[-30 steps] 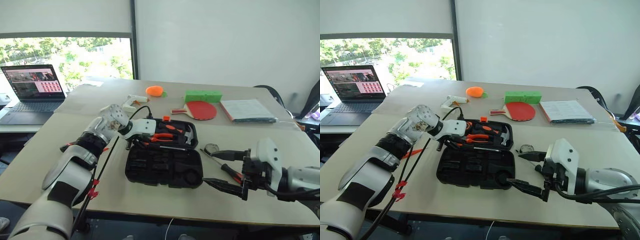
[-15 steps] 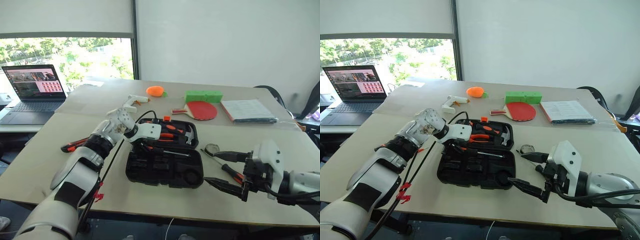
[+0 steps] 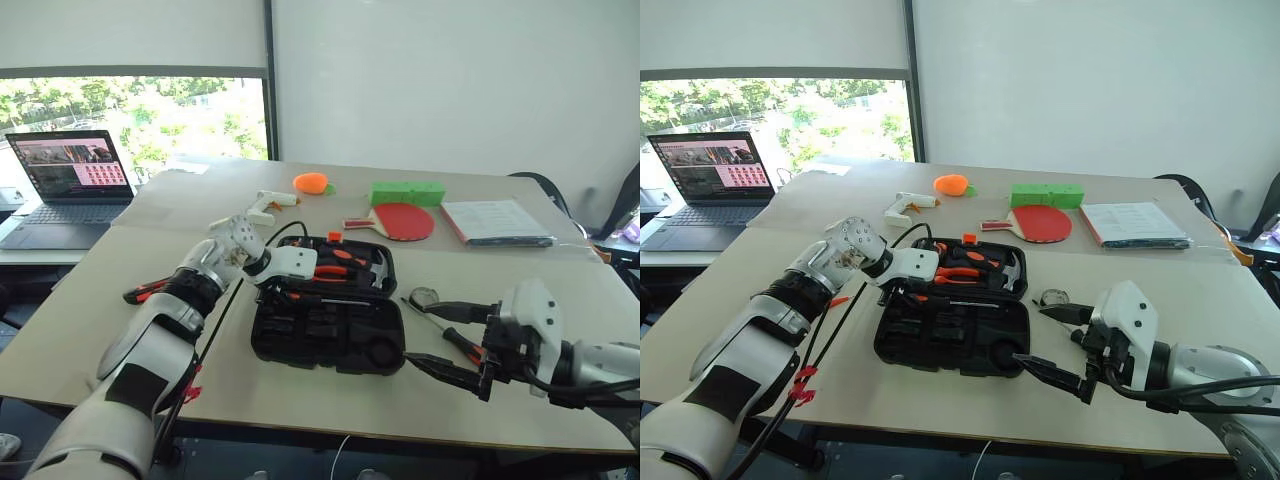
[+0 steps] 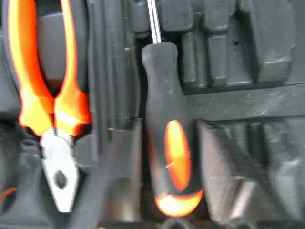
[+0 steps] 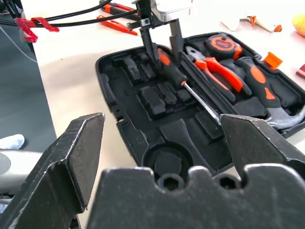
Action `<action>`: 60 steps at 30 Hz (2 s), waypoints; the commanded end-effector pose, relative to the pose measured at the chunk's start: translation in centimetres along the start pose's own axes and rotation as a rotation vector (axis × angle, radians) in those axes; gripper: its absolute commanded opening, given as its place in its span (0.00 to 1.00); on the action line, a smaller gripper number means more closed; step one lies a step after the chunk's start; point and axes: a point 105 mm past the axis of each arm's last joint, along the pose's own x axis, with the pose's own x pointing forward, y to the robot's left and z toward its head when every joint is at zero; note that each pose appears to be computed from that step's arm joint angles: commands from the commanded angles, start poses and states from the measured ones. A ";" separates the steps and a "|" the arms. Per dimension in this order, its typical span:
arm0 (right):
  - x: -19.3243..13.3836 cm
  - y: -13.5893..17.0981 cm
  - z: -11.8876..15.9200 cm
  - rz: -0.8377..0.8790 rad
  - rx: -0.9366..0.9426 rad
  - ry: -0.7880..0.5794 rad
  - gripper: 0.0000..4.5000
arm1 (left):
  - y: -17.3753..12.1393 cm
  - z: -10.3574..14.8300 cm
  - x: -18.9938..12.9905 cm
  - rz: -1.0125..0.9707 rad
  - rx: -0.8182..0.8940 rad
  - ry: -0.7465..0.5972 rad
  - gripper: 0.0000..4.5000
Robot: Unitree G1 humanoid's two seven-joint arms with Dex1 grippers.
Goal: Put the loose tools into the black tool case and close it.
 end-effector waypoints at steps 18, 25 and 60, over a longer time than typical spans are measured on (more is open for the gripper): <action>0.1 0.0 0.6 -0.007 -0.034 -0.032 1.00 | 1.2 4.2 -1.1 0.036 0.120 -0.102 0.00; 0.0 0.2 0.5 -0.012 -0.028 -0.031 1.00 | 1.4 3.5 0.0 0.041 0.120 -0.047 0.00; -7.0 -4.2 -4.1 -0.381 0.076 0.145 1.00 | 1.6 7.0 -7.3 0.021 -0.165 -0.667 0.42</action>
